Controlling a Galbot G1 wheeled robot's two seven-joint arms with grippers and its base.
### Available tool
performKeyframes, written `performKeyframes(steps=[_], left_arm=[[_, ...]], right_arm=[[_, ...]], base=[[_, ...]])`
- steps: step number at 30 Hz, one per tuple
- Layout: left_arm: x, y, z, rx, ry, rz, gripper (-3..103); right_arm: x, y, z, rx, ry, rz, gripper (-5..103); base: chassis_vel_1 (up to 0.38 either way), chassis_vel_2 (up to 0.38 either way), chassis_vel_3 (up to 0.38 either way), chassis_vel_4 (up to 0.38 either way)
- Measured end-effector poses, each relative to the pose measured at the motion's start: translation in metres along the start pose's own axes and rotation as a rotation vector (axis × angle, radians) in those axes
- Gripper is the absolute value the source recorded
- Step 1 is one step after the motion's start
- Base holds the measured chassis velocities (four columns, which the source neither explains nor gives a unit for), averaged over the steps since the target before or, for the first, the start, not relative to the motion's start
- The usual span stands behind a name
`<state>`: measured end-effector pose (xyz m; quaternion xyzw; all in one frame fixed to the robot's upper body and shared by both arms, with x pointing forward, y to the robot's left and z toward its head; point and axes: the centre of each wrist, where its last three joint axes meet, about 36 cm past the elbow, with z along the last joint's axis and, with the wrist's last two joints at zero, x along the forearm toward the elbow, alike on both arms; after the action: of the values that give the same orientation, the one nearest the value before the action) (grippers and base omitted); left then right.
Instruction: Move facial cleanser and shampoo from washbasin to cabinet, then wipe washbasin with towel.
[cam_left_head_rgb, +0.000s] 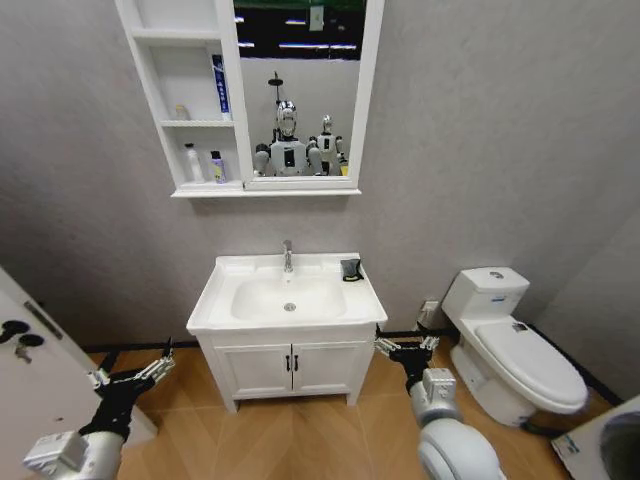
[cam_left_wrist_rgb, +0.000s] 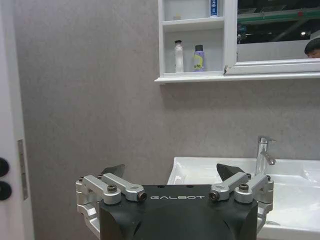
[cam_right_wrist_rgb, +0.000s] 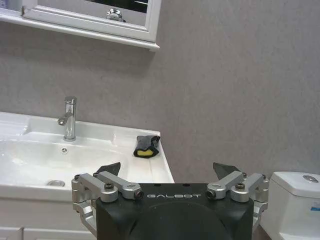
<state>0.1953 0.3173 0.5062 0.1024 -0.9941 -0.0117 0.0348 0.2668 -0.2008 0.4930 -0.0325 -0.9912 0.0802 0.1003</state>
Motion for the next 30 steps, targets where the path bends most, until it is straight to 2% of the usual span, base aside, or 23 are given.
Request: performKeyframes(steps=[15,22,26,30], left_arm=[[0.000,0.000,0.000,0.000,0.000,0.000,100],[0.000,0.000,0.000,0.000,0.000,0.000,100],[0.000,0.000,0.000,0.000,0.000,-0.001,100],[0.000,0.000,0.000,0.000,0.000,0.000,100]], right_arm=[[0.004,-0.003,-0.003,0.019,-0.007,-0.033,100],[-0.001,-0.003,0.003,-0.004,-0.026,-0.056,100],[-0.004,-0.002,0.005,-0.008,-0.026,-0.058,100],[-0.006,-0.002,0.007,-0.001,-0.026,-0.044,100]], base=[[0.359,-0.354,-0.351,0.353],[0.325,-0.347,-0.328,0.310],[0.175,-0.159,-0.202,0.165],[-0.056,-0.028,-0.037,0.055]])
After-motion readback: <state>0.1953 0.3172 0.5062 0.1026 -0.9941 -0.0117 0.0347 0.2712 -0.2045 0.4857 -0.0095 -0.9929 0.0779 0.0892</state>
